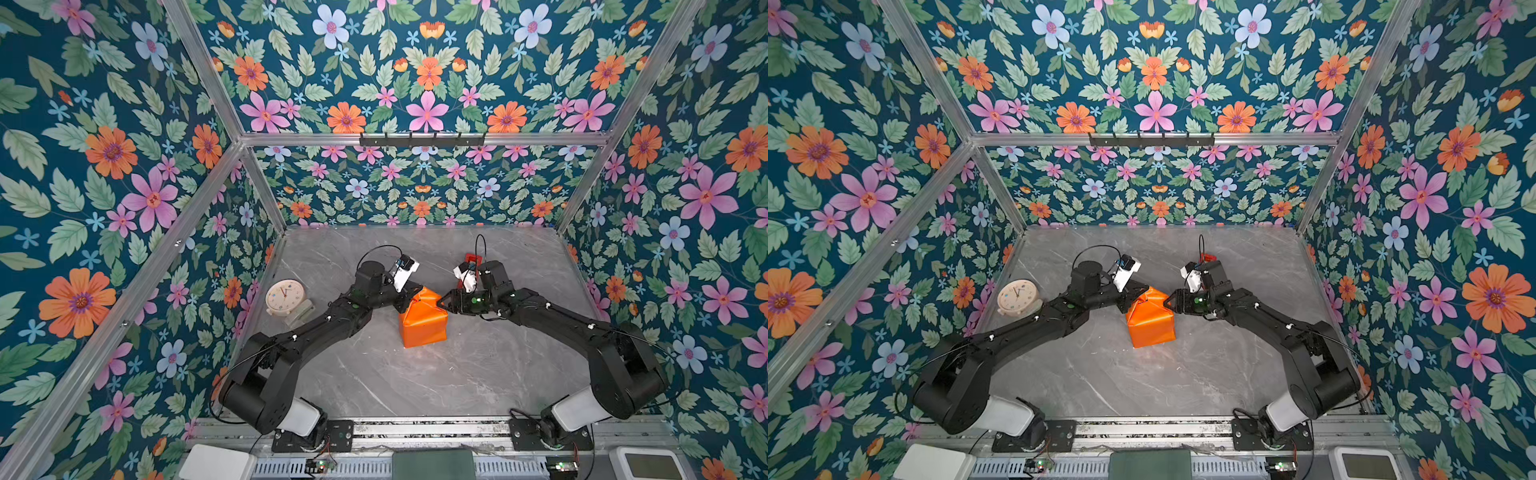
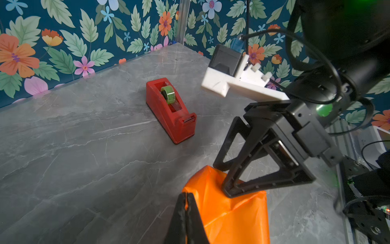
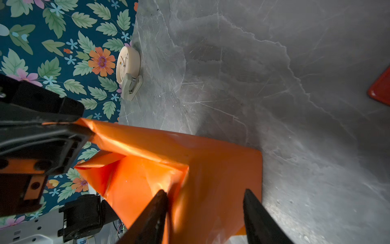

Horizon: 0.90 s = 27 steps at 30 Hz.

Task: Wrap a gift box in wrapping paper
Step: Fold the wrapping paper for the gift box.

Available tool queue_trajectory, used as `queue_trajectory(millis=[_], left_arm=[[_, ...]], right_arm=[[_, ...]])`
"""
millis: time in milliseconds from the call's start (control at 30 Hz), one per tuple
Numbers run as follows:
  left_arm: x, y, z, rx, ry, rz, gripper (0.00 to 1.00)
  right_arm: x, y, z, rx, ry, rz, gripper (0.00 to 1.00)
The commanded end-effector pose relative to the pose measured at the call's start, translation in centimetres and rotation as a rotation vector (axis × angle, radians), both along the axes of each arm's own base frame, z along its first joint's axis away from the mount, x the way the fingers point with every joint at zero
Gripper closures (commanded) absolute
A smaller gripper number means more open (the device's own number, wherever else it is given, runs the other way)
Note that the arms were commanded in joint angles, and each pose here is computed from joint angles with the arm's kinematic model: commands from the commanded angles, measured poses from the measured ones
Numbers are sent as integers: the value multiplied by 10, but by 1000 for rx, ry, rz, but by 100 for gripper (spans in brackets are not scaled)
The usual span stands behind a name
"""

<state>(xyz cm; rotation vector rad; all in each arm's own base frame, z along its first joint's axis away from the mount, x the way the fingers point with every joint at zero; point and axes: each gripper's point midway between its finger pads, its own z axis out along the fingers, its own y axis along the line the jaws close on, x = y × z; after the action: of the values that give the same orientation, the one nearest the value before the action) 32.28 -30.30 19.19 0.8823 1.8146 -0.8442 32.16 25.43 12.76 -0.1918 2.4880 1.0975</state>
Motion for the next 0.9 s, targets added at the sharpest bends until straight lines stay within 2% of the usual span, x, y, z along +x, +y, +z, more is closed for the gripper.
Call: queue_trajectory(millis=[0, 367, 500, 633, 767, 867], left_arm=[[-1, -5, 8, -23, -20, -4, 100], [-1, -5, 8, 7, -42, 23, 100], [14, 7, 6, 68, -69, 121, 100], [18, 9, 6, 84, -78, 142, 100], [15, 6, 6, 57, -60, 123, 100], [14, 5, 5, 50, -54, 118, 100]], right_arm=[[-3, -8, -13, -47, 44, -44, 43], [-2, -8, -9, -33, 37, -62, 43], [-2, -6, -5, -21, 33, -51, 41], [0, 2, 15, 36, -15, -18, 35], [4, 8, 37, 87, -74, -9, 23], [2, 5, 45, 17, -150, -32, 22]])
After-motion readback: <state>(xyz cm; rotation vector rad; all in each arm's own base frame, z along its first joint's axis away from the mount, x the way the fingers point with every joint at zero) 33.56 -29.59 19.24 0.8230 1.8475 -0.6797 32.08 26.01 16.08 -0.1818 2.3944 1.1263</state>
